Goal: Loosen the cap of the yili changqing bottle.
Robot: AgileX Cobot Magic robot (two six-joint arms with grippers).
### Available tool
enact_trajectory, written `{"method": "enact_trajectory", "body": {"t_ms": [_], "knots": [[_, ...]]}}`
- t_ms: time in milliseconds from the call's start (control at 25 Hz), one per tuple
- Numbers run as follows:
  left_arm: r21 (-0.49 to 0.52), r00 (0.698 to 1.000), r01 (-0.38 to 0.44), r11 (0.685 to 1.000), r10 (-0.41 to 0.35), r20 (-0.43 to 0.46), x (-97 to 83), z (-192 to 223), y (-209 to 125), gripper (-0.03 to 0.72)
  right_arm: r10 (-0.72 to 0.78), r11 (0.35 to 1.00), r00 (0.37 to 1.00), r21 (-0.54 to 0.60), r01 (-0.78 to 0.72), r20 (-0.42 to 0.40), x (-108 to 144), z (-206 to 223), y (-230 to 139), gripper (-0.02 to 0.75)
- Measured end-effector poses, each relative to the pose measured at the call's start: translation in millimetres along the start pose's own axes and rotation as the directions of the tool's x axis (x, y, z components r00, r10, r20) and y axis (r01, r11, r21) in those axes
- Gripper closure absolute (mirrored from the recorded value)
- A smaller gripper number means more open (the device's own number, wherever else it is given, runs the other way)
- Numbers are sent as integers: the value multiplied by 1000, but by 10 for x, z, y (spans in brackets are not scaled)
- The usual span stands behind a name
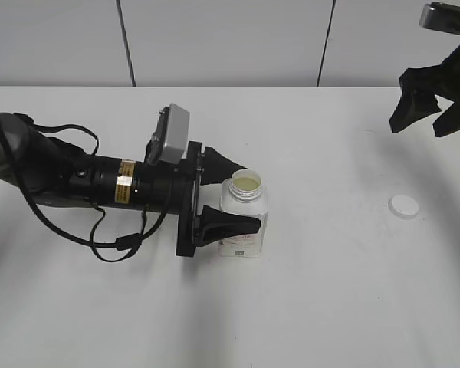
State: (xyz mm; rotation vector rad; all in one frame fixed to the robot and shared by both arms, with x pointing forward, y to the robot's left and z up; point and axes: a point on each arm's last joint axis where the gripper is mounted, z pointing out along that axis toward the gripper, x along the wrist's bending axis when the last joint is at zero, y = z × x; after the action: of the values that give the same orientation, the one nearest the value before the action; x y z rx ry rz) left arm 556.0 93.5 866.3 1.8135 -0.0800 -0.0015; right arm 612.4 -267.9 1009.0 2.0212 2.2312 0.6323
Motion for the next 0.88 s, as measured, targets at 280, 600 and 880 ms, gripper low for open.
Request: {"method": "enact_trajectory", "body": {"t_ms": [280,600,880], "knots": [[-17,1000,-23,1000,23,-11,16,-66,274,155,1,1000,1000,9,-1,-2,2,0,-8,161],[-63,997,-58,996,55,-52,26,-177,701,155,1,1000,1000,22,-1,-6,6,0,-20,161],[-37,985,-100,994,94,-146,44,-303,1055,155,2,999,1000,40,-2,-12,11,-3,-35,161]]}}
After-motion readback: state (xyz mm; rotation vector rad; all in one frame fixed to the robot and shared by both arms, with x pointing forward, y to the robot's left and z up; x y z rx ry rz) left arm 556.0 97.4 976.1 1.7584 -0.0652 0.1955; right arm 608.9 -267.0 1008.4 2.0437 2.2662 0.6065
